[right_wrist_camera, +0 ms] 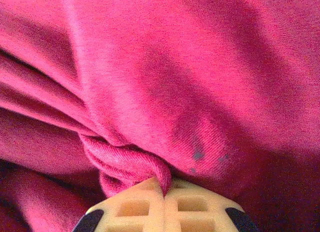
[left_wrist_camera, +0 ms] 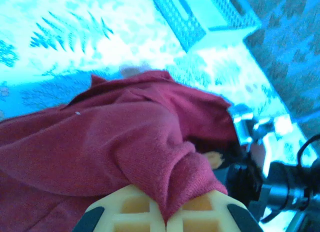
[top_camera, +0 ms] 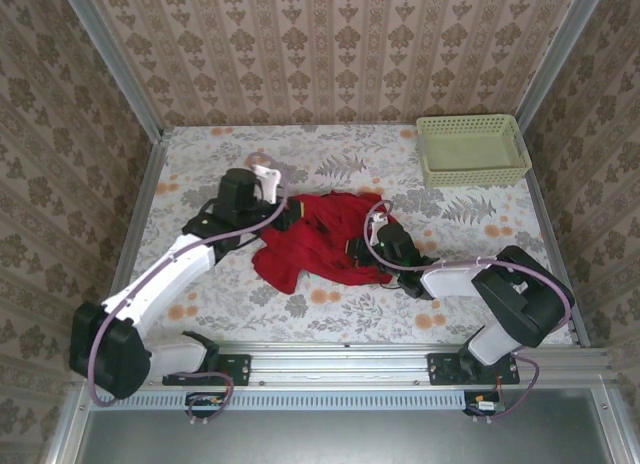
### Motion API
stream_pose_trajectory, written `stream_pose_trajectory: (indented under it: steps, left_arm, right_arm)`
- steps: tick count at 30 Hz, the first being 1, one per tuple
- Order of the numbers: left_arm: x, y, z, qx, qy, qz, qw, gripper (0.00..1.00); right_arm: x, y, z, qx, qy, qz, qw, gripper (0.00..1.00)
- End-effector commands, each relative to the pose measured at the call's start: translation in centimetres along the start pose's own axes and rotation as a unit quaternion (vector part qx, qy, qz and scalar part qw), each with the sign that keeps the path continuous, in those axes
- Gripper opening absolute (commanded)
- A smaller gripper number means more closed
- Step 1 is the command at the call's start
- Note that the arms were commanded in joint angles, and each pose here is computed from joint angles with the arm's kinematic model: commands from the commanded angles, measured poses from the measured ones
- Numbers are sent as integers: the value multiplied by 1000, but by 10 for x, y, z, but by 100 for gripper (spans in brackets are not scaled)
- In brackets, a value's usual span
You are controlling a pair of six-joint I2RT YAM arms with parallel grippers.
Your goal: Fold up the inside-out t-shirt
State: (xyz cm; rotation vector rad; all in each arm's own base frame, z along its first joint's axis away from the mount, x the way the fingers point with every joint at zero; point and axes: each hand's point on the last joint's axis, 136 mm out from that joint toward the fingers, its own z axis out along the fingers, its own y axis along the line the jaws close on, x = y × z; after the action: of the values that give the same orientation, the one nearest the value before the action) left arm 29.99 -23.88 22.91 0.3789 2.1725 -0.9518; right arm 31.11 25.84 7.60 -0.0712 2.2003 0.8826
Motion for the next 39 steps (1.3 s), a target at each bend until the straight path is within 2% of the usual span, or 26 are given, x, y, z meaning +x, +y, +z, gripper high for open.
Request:
stream_pose_trajectory:
  steps: [1,4,7,11,15,17,20,25,26,27,29,31,34,39]
  left_arm:
    - [-19,19,-13,13,-39,-54,998,0]
    - [-21,43,-16,-7,-39,-85,996,0]
    - [-7,69,-12,-71,-1,-90,993,0]
    - [15,116,-11,-158,48,-133,977,0]
    - [28,156,-20,-200,56,-201,957,0]
    - [32,167,-21,-213,61,-212,952,0]
    - [37,161,-12,-196,76,-205,956,0]
    - [46,119,15,-156,110,-149,970,0]
    - [49,112,20,-149,113,-142,972,0]
    - [52,105,24,-138,116,-138,974,0]
    - [59,93,32,-124,126,-127,976,0]
    - [66,82,37,-112,135,-116,978,0]
    - [69,71,37,-96,132,-106,981,1]
    - [62,60,25,-76,93,-105,987,0]
  right_arm:
    - [6,16,4,-44,27,-8,999,0]
    - [7,20,1,-61,23,-8,998,0]
    - [1,23,-9,-67,4,-13,998,0]
    - [-14,33,-29,-66,-16,-41,997,0]
    - [-44,40,-69,-43,-75,-77,993,0]
    - [-50,33,-84,-16,-92,-87,992,0]
    - [-44,16,-93,22,-81,-94,992,0]
    - [-4,-5,-78,41,-7,-60,997,0]
    - [6,-8,-74,48,15,-55,997,2]
    - [10,-11,-72,59,28,-54,996,11]
    - [15,-21,-73,103,50,-65,991,36]
    - [7,-18,-79,130,61,-95,985,48]
    - [-11,-2,-89,146,63,-142,977,59]
    - [-15,17,-79,154,106,-181,965,68]
